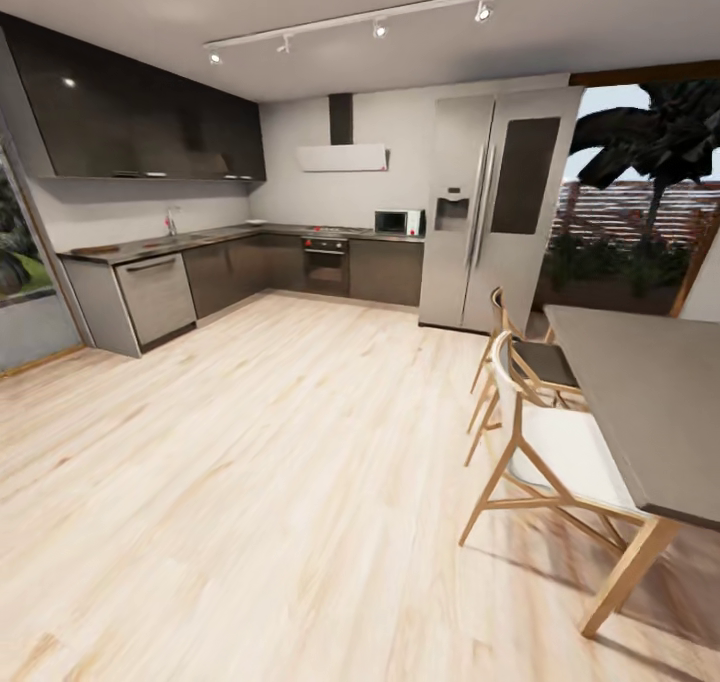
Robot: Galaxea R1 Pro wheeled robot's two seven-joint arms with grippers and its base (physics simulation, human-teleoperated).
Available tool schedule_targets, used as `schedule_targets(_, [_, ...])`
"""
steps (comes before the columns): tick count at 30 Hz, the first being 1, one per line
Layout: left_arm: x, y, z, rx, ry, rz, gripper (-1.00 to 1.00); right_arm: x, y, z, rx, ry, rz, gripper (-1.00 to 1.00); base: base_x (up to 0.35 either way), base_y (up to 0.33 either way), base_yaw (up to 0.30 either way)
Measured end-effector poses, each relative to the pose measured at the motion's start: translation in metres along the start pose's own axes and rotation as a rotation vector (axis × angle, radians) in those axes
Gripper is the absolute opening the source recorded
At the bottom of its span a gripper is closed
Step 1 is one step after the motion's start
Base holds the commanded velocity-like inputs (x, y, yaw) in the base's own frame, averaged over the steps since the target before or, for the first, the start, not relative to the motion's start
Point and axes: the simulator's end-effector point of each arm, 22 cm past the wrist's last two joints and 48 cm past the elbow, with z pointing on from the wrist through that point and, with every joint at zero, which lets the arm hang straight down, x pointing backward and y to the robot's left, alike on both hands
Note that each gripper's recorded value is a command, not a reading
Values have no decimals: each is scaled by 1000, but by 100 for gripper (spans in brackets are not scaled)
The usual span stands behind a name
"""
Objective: In the kitchen, take the Vidalia onion out of the sink, dice it on the chopping board with the paring knife, put the diced onion into the bowl on the countertop, then place both the paring knife and the chopping board into the sink.
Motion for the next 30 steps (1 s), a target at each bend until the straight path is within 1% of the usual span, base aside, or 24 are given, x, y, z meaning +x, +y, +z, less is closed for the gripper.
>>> schedule_targets(30, [3, 0, 0, 0, 7, 0, 100, 2, 0, 0, 0, 5, 0, 100, 307, 2, 255])
